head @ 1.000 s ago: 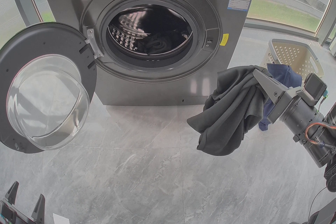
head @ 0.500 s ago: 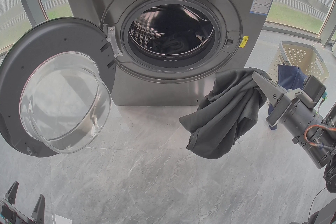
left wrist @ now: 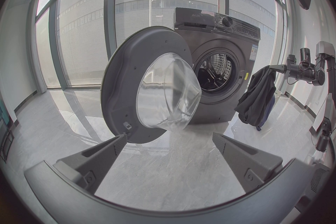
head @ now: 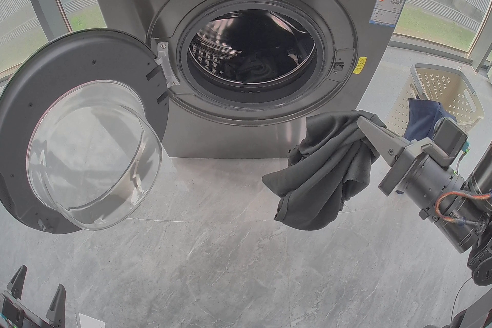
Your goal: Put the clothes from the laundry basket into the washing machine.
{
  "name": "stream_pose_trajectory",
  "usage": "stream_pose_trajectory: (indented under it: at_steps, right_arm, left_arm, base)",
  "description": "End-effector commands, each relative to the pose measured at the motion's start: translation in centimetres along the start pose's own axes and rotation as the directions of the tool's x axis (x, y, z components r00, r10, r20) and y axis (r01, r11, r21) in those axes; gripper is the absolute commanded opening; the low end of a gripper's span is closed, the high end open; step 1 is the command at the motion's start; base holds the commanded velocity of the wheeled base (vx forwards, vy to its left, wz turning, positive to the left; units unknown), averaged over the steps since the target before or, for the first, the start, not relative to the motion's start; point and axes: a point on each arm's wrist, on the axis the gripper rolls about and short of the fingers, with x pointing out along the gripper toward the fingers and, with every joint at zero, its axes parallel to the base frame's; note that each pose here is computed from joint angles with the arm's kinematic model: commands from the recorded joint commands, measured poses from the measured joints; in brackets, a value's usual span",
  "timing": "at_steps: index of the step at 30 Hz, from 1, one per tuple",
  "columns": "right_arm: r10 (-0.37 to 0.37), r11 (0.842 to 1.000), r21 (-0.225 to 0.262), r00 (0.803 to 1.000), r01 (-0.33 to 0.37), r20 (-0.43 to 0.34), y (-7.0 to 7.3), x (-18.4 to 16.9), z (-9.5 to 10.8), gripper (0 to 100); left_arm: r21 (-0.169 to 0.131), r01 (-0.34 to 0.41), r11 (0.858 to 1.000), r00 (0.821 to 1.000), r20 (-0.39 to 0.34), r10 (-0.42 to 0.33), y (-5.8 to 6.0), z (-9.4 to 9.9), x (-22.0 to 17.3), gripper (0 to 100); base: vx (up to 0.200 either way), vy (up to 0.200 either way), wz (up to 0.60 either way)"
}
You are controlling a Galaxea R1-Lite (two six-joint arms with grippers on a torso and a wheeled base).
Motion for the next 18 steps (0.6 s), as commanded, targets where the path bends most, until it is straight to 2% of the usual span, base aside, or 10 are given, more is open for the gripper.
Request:
stream_pose_trajectory:
  at_steps: [1,4,8,14,16,18]
  right_arm:
    - [0.031,1.000,0.005,0.999,-0.030,-0.035,0.9,1.1,-1.3,0]
    - [0.043,0.999,0.009,0.998,-0.042,-0.037,1.3,2.3,-1.9,0]
    - [0.063,0.998,0.026,0.998,-0.063,0.031,2.0,3.6,-1.3,0]
    - [0.072,0.997,0.027,0.997,-0.073,0.040,2.2,3.9,-1.2,0]
    - [0.068,0.997,0.025,0.997,-0.068,0.032,2.2,4.7,-1.7,0]
    - [0.072,0.997,0.028,0.996,-0.073,0.048,2.4,5.4,-1.5,0]
  left_arm:
    - [0.005,-0.003,1.000,1.000,-0.003,0.003,0.0,-0.5,0.0,100]
    - [0.014,-0.011,1.000,1.000,0.000,0.011,0.0,-0.5,0.0,100]
    - [0.022,-0.008,1.000,1.000,0.000,0.008,0.0,-0.5,0.0,100]
    - [0.020,-0.005,1.000,1.000,0.000,0.005,0.0,-0.5,0.0,100]
    - [0.045,-0.016,0.999,1.000,0.000,0.016,0.0,-0.5,0.0,100]
    - [0.043,-0.011,0.999,1.000,0.002,0.011,0.0,-0.5,0.0,100]
  base:
    - [0.000,0.000,0.00]
    - [0.000,0.000,0.00]
    - [0.000,0.000,0.00]
    - [0.000,0.000,0.00]
    - [0.000,0.000,0.00]
    - [0.000,0.000,0.00]
